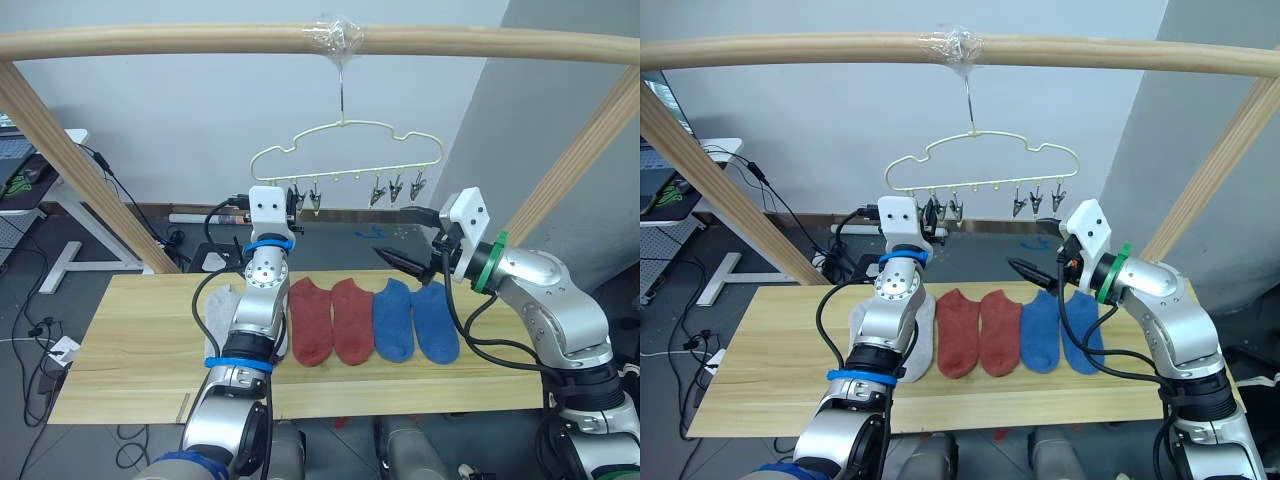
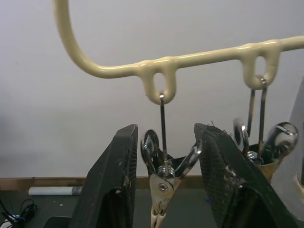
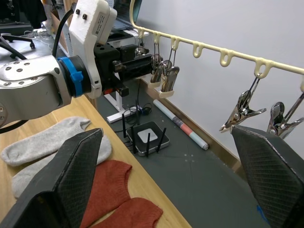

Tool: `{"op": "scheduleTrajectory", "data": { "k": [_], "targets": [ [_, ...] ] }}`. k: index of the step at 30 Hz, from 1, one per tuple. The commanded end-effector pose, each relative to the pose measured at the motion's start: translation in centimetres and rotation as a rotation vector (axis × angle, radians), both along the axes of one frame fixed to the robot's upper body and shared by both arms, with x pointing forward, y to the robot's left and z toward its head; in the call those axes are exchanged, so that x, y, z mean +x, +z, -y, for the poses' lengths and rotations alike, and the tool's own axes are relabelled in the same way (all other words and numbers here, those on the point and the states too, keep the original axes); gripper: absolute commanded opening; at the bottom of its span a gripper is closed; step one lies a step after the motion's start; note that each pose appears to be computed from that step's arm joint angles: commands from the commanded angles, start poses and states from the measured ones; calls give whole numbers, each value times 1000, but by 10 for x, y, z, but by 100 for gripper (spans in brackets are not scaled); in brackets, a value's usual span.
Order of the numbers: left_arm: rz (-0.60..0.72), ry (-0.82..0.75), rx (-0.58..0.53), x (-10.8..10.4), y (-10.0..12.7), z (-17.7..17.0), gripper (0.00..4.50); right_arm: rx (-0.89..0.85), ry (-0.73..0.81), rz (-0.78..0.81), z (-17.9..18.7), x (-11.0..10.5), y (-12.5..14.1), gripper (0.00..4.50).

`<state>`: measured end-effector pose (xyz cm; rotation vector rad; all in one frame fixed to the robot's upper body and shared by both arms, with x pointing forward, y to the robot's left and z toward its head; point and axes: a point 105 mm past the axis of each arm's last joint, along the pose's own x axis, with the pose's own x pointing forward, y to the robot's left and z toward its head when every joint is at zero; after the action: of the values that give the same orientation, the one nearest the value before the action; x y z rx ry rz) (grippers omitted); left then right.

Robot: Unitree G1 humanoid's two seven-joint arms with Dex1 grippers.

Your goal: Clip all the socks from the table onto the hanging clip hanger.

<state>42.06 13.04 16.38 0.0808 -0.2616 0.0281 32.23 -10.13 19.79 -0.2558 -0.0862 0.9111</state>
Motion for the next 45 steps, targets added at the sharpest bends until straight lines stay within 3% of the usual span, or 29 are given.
{"op": "scheduleTrajectory", "data": {
  "k": [1,29,33,37,45],
  "targets": [
    [71,-12,1,-2,21,2,192,24,8,58,0,-3,18,450],
    [84,-27,12,-4,26,3,192,31,-8,54,2,2,18,450],
    [89,-29,13,-5,27,2,88,32,-10,54,3,2,18,450],
    [92,-28,13,-6,28,2,17,34,-12,51,2,2,17,450],
    [85,-26,18,-7,27,1,13,26,-20,54,3,4,16,450]
  ]
}}
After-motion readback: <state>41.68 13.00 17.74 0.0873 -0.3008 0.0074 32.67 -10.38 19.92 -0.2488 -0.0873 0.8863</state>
